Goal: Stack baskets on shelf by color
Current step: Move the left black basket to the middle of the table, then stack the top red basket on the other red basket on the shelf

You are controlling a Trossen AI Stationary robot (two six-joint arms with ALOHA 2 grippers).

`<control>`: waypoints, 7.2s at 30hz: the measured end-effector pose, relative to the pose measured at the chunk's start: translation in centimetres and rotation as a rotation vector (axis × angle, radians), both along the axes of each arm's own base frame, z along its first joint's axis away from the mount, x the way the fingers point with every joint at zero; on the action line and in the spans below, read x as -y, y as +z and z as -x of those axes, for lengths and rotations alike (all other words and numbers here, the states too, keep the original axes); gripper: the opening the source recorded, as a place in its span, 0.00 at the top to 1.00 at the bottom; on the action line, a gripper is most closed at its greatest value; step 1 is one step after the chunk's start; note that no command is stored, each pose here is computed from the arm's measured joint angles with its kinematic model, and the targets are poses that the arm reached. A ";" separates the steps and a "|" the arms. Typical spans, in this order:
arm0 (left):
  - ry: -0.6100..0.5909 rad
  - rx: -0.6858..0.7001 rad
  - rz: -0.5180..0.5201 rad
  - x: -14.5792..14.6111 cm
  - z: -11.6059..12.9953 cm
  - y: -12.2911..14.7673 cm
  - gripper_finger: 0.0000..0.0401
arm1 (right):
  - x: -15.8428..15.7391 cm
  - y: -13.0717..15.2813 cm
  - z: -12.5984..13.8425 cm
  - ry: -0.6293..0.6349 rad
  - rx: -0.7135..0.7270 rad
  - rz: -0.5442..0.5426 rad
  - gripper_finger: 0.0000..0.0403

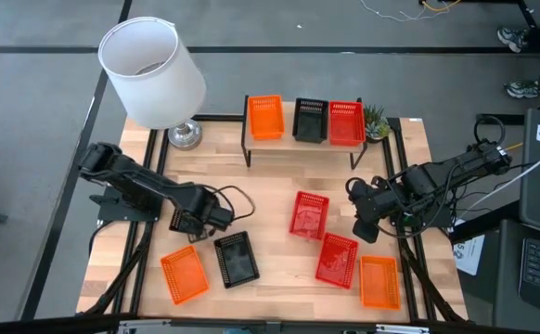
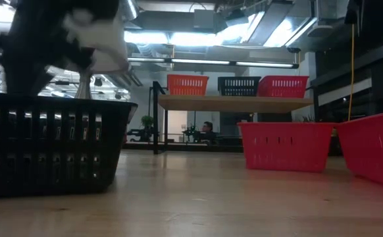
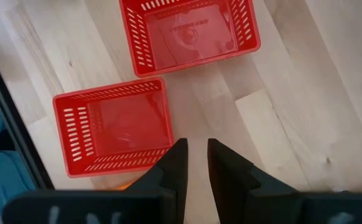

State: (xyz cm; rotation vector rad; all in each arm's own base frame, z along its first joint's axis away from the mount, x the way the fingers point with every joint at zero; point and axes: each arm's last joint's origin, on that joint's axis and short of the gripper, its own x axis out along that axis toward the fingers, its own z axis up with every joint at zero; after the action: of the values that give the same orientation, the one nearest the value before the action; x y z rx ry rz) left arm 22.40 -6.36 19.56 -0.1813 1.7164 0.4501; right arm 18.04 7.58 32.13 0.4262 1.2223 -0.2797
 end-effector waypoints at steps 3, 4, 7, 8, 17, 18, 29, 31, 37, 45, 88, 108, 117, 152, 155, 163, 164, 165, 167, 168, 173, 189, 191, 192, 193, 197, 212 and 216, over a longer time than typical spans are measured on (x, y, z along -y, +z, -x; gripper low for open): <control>-0.006 0.015 0.006 -0.3 0.7 -2.1 0.81 | 0.0 0.0 0.0 0.000 0.000 0.000 0.85; -0.010 0.038 0.014 -0.3 0.7 -2.8 0.81 | 0.0 0.0 0.0 0.000 0.000 0.000 0.85; -0.045 0.184 0.046 -0.4 -0.4 -3.8 0.81 | 0.0 0.0 0.0 0.000 0.001 0.000 0.85; -0.065 0.251 0.043 -0.4 -1.1 -3.8 0.81 | 0.0 0.0 0.0 0.000 0.001 0.000 0.85; -0.359 0.819 -0.079 -0.6 -7.8 1.0 0.81 | 0.0 0.0 0.0 -0.018 0.005 -0.008 0.85; -0.373 0.835 -0.083 -0.5 -8.1 1.5 0.81 | 0.0 0.0 0.0 -0.019 0.005 -0.008 0.85; -0.467 0.745 -0.050 2.0 -7.3 3.8 0.81 | -0.3 0.3 -0.7 0.004 0.082 -0.033 0.85; -0.484 0.735 -0.050 2.4 -7.0 4.3 0.81 | -0.5 0.5 -1.2 0.042 0.138 -0.038 0.85; -0.516 0.696 -0.079 2.6 -6.6 4.1 0.81 | -0.9 1.3 -2.6 0.143 0.319 0.032 0.85; -0.555 0.663 -0.124 1.4 -5.7 5.1 0.81 | -1.4 -0.1 -4.7 0.041 0.301 0.048 0.85; -0.415 1.411 -0.126 -2.4 3.9 5.7 0.81 | -5.4 -12.1 -13.1 0.205 0.040 0.147 0.85; -0.420 1.371 -0.125 -2.4 3.9 4.6 0.81 | -5.6 -14.3 -13.8 0.208 -0.012 0.166 0.85; -0.420 1.371 -0.126 -2.4 3.9 4.6 0.81 | -5.6 -14.4 -13.8 0.207 -0.017 0.173 0.85; -0.422 1.363 -0.127 -2.4 4.0 4.5 0.81 | -2.2 -9.5 -14.5 0.093 -0.203 0.269 0.58; -0.422 1.360 -0.127 -2.4 4.0 4.5 0.81 | -2.1 -9.4 -14.9 0.081 -0.167 0.259 0.50; -0.428 1.331 -0.126 -2.4 4.1 4.3 0.81 | -2.3 -10.7 -15.0 0.082 -0.130 0.223 0.45; -0.428 1.327 -0.127 -2.4 4.1 4.2 0.81 | -2.2 -11.0 -15.0 0.085 -0.124 0.223 0.46; -0.428 1.324 -0.127 -2.4 4.1 4.2 0.81 | -2.3 -11.3 -15.1 0.090 -0.113 0.221 0.46; -0.429 1.318 -0.127 -2.4 4.1 4.1 0.81 | -2.3 -12.0 -15.1 0.104 -0.095 0.218 0.47; -0.430 1.316 -0.127 -2.4 4.1 4.1 0.81 | -2.2 -12.4 -15.0 0.104 -0.097 0.219 0.47; -0.430 1.316 -0.127 -2.4 4.1 4.1 0.81 | -2.0 -14.2 -14.1 0.066 -0.132 0.215 0.46; -0.433 1.317 -0.128 -2.4 4.1 4.1 0.81 | -2.2 -12.8 -14.7 0.238 -0.129 0.254 0.98; -0.433 1.317 -0.128 -2.4 4.1 4.1 0.81 | -2.3 -11.0 -15.1 0.263 -0.134 0.255 0.98; -0.433 1.317 -0.128 -2.4 4.1 4.1 0.81 | -2.4 -10.0 -15.4 0.270 -0.122 0.256 0.99; -0.435 1.317 -0.129 -2.4 4.1 4.2 0.81 | -2.6 -8.9 -15.7 0.285 -0.105 0.257 0.99; -0.436 1.317 -0.130 -2.4 4.1 4.2 0.81 | -4.1 -4.4 -15.8 0.339 -0.059 0.259 0.99; -0.436 1.314 -0.129 -2.4 4.1 4.1 0.81 | -7.0 9.0 -10.1 0.302 0.155 0.569 1.00; -0.437 1.311 -0.130 -2.4 4.1 4.1 0.81 | -5.9 10.0 -9.4 0.331 0.173 0.613 1.00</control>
State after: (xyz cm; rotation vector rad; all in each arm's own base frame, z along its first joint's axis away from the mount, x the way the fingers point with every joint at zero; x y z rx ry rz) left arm 18.25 -3.94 23.68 0.0179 0.4034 0.0436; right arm 27.47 13.53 42.08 -0.2766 0.9579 -0.3087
